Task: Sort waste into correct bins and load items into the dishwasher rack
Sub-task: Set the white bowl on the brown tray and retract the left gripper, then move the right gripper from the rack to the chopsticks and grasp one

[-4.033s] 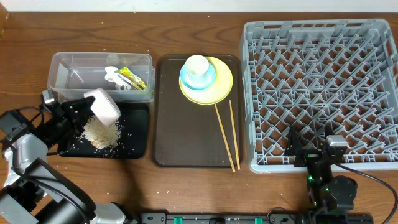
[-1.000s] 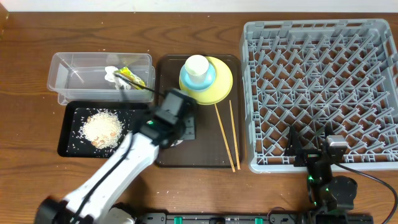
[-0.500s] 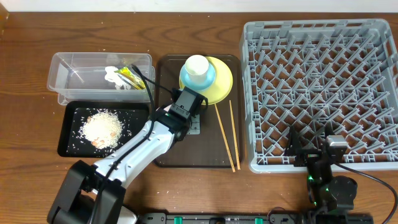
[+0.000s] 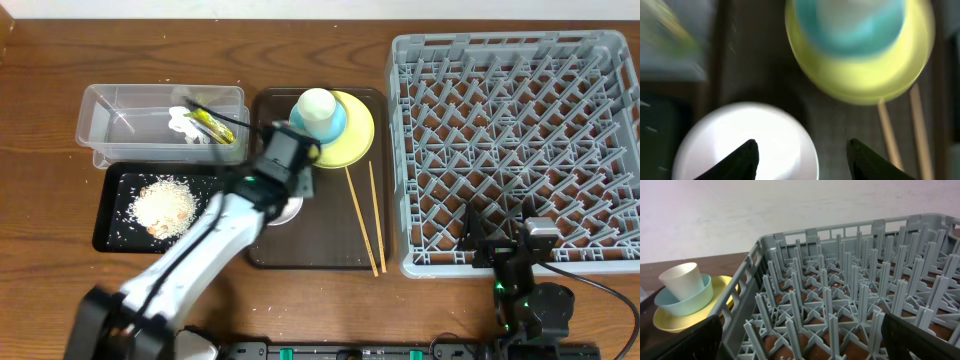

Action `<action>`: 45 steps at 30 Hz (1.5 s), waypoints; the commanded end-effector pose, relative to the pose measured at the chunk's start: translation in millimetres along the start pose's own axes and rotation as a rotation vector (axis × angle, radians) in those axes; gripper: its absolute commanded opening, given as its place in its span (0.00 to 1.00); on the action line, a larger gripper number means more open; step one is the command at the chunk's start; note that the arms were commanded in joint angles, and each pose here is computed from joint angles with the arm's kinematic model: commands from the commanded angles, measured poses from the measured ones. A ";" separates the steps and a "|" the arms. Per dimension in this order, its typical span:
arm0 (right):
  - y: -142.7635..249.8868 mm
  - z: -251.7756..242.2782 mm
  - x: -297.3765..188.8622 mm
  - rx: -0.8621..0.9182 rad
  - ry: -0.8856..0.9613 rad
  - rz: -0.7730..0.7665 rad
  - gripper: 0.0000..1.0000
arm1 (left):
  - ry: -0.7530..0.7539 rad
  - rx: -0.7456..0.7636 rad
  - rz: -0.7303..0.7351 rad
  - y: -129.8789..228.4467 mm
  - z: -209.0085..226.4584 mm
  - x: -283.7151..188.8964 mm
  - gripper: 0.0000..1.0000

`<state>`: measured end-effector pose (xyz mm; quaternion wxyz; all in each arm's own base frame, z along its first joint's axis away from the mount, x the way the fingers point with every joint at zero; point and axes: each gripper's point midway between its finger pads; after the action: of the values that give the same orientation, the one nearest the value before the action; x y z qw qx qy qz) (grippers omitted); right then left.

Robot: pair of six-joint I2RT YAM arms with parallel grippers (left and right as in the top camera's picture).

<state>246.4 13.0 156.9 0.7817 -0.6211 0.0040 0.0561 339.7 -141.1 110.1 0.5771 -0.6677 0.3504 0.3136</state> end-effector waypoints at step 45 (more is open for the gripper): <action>-3.4 -5.2 0.0 -0.015 0.026 -0.016 0.99 | -0.229 -0.344 -0.328 -75.3 164.0 -108.1 0.93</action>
<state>246.5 12.8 157.5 0.7817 -0.6213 0.0034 0.0549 338.5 36.5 212.8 0.5281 -0.7667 0.1173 0.3458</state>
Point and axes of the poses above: each gripper's point midway between its finger pads, its own x axis out along the fingers, its own z axis along the line the jaws close on, y = z × x, and after that the axes turned 3 degrees about x, right-handed
